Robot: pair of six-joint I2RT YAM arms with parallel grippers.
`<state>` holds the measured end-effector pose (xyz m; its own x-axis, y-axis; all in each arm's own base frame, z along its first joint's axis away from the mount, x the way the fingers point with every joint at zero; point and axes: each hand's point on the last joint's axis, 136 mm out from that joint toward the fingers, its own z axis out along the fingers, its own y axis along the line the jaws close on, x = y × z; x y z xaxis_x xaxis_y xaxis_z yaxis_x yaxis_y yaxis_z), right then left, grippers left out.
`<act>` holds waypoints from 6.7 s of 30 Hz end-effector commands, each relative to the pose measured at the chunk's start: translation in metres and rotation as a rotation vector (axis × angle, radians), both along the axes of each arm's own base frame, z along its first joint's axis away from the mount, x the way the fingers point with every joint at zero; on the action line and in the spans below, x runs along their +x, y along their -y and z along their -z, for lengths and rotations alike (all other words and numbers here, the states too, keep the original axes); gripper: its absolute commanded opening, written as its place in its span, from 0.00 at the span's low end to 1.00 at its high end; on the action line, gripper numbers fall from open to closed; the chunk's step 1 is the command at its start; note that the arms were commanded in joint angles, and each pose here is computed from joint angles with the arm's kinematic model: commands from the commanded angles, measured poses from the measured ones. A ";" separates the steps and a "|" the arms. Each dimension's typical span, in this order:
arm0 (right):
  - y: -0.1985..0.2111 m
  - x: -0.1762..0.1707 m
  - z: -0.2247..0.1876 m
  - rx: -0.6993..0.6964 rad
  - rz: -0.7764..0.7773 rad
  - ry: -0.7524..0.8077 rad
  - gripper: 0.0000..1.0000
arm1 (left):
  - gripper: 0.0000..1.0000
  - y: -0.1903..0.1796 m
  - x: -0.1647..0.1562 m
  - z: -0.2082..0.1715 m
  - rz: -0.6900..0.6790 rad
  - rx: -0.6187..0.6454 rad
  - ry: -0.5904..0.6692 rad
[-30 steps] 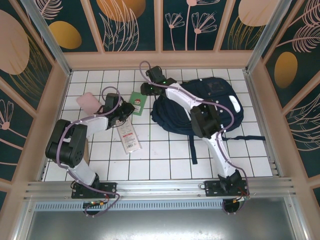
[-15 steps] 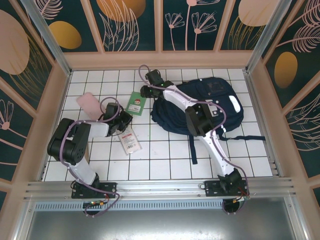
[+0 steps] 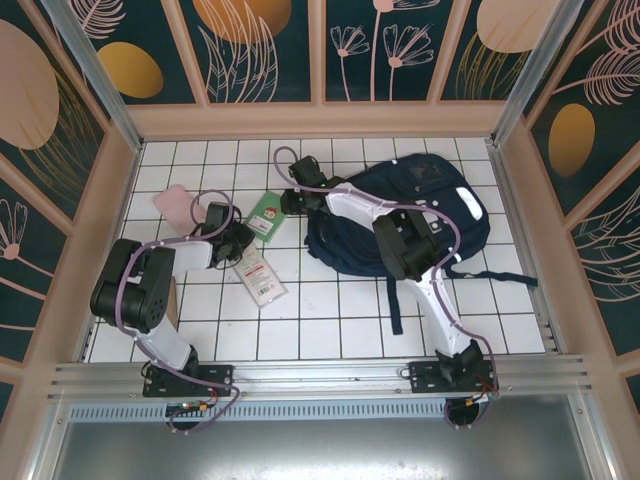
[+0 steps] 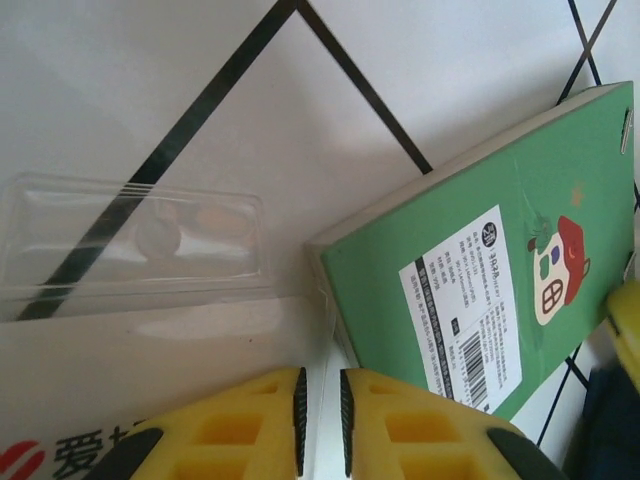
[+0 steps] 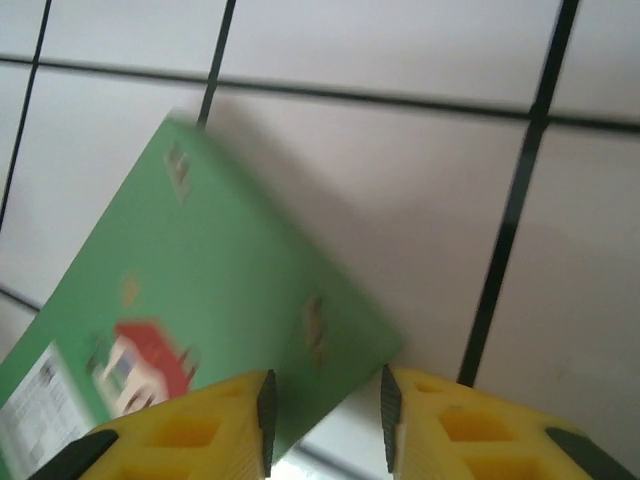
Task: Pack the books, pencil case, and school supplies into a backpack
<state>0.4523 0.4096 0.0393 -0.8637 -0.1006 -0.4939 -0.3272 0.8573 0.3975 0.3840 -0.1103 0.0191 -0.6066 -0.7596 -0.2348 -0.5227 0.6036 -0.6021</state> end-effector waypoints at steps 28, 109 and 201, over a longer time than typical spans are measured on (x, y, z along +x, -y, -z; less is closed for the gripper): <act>-0.005 0.062 -0.003 0.103 -0.103 0.049 0.47 | 0.30 0.013 0.022 -0.001 0.106 -0.034 0.000; -0.070 -0.094 -0.112 0.508 -0.638 -0.214 0.39 | 0.25 0.016 0.010 0.018 0.146 -0.042 -0.025; 0.186 -0.099 -0.081 -0.467 -0.002 0.105 0.49 | 0.01 0.049 0.002 -0.218 0.293 -0.371 0.586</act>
